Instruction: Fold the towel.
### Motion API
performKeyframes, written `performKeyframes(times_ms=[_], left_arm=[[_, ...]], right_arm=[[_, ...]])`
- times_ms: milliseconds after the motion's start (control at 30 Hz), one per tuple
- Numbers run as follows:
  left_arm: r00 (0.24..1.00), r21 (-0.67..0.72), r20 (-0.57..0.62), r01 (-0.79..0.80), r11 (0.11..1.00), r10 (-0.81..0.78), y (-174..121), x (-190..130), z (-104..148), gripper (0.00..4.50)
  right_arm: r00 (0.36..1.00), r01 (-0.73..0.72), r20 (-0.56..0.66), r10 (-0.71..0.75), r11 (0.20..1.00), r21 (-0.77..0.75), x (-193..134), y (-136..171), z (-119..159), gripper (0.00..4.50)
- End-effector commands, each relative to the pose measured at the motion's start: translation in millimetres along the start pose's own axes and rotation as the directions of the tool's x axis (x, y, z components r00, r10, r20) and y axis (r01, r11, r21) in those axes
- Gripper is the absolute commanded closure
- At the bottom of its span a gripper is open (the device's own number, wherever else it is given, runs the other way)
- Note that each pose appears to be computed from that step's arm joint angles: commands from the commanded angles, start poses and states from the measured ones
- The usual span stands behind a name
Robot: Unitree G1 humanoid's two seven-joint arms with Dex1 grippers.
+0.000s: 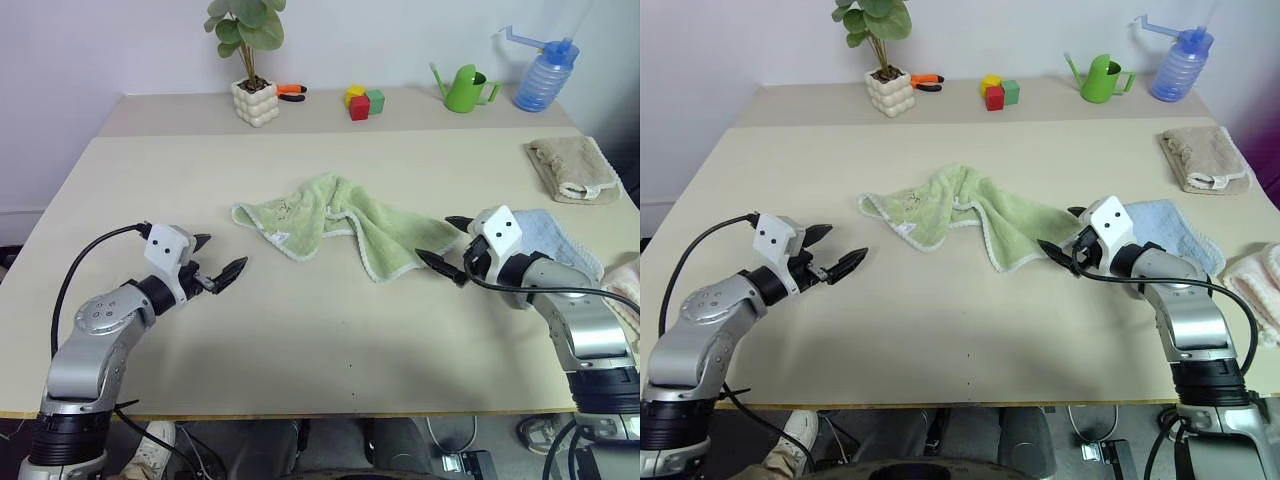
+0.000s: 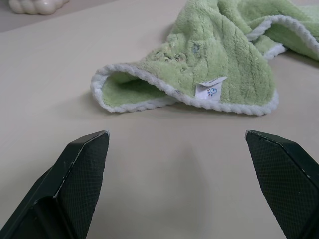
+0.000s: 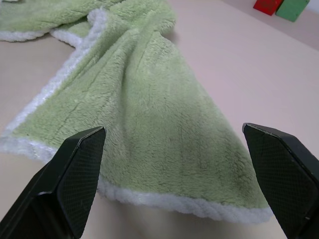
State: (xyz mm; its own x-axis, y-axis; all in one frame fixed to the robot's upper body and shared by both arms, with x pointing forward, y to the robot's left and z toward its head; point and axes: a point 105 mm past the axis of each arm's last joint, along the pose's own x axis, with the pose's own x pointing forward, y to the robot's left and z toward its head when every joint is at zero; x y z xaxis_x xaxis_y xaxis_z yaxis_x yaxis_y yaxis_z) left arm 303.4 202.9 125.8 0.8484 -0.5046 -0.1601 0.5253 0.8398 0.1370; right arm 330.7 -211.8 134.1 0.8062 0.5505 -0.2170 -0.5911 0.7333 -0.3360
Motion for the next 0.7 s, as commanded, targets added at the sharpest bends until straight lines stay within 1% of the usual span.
performKeyframes(times_ms=[33, 267, 400, 567, 700], left_arm=[[1.0, 0.032, 0.025, 0.006, 0.999, -0.006, 1.4, 0.0, 4.6, 0.03], [0.999, 0.025, 0.041, 0.029, 0.999, -0.03, -4.0, 5.7, 1.8, 0.03], [0.996, 0.077, 0.028, 0.083, 0.994, -0.086, -6.8, 16.7, 3.5, 0.03], [0.963, 0.18, -0.005, 0.267, 0.947, -0.27, -28.0, 38.1, 14.2, 0.03], [0.917, 0.3, -0.046, 0.392, 0.87, -0.397, -60.1, 60.3, 21.4, 0.03]], right_arm=[[0.999, 0.027, 0.036, -0.026, 0.999, -0.031, -7.4, -3.7, 12.2, 0.0], [0.999, 0.033, 0.028, -0.032, 0.999, -0.036, -11.2, -4.1, 12.4, 0.0], [0.999, 0.026, 0.035, -0.025, 0.999, -0.024, -11.3, -1.7, 14.3, 0.0], [0.999, 0.012, 0.051, -0.014, 0.999, 0.037, -11.0, -0.9, 14.2, 0.0], [0.998, 0.013, 0.064, -0.014, 1.0, 0.015, -3.7, 0.2, 18.3, 0.0]])
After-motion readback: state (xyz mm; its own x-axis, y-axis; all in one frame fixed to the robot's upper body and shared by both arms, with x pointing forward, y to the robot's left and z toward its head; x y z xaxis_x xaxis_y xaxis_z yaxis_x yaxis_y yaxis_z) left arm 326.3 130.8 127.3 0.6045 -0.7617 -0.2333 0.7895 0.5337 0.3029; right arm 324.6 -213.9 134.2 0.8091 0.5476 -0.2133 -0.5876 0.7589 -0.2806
